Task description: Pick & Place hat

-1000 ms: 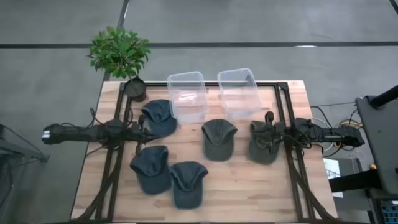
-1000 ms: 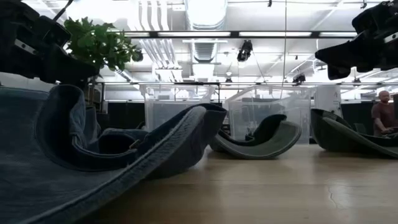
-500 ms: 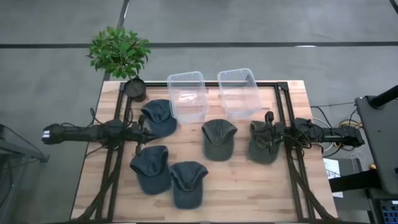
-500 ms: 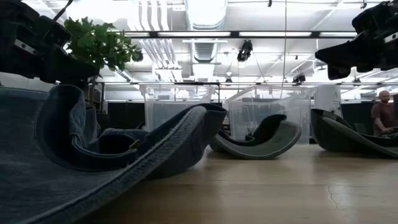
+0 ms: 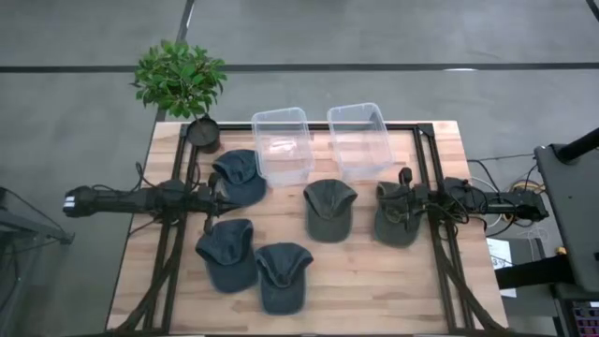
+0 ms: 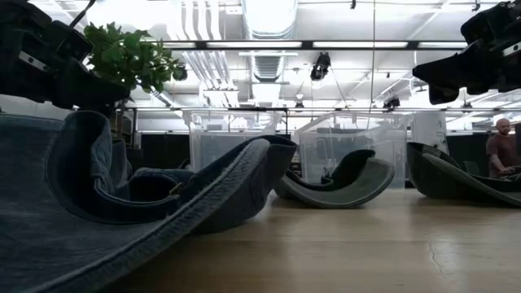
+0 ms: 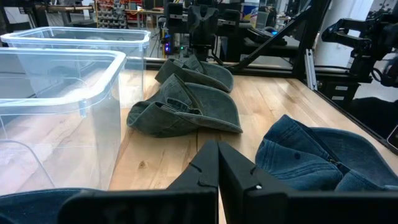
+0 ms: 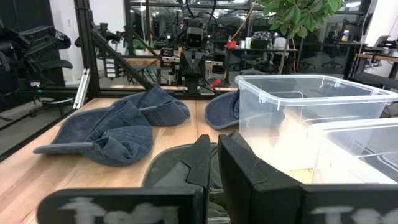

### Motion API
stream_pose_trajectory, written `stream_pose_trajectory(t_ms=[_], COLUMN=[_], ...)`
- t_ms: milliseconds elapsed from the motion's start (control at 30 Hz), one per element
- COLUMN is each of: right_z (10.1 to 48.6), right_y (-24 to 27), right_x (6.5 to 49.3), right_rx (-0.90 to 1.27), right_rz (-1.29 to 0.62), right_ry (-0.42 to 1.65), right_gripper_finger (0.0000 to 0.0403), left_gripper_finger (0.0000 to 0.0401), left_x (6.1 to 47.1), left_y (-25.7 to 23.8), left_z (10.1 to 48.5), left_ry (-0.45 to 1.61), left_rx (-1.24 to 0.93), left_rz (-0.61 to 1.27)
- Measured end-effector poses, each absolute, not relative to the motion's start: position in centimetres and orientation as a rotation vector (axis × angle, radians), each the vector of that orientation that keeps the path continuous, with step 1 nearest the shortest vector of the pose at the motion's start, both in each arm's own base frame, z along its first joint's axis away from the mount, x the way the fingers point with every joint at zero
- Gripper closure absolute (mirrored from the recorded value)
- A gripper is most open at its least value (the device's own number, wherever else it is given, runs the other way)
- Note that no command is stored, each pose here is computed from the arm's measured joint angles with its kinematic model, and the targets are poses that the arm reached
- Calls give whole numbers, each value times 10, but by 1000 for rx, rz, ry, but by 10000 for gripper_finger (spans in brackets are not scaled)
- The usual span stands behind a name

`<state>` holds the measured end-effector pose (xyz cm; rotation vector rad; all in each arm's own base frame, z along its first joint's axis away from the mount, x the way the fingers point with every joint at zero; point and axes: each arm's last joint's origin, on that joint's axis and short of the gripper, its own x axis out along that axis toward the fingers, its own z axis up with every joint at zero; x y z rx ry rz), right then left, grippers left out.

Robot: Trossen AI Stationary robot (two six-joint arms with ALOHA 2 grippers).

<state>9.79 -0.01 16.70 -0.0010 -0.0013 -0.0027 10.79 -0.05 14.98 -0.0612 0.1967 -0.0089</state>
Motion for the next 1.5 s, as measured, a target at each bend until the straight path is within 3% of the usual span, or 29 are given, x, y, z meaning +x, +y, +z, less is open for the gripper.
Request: stream_pose_trajectory(t_ms=[1000,1500], right_z=[170,182], right_y=[0,0], right_x=[98,97], right_rx=[-20,367], right_rz=[-3,22], right_ry=[-31,-160], right_gripper_finger=[374,374], left_gripper_finger=[401,401], left_x=[109,108], left_y=[-1,0], left_z=[155,186], left_ry=[141,-168], left_rx=[-78,-419], left_rz=[-13,-47])
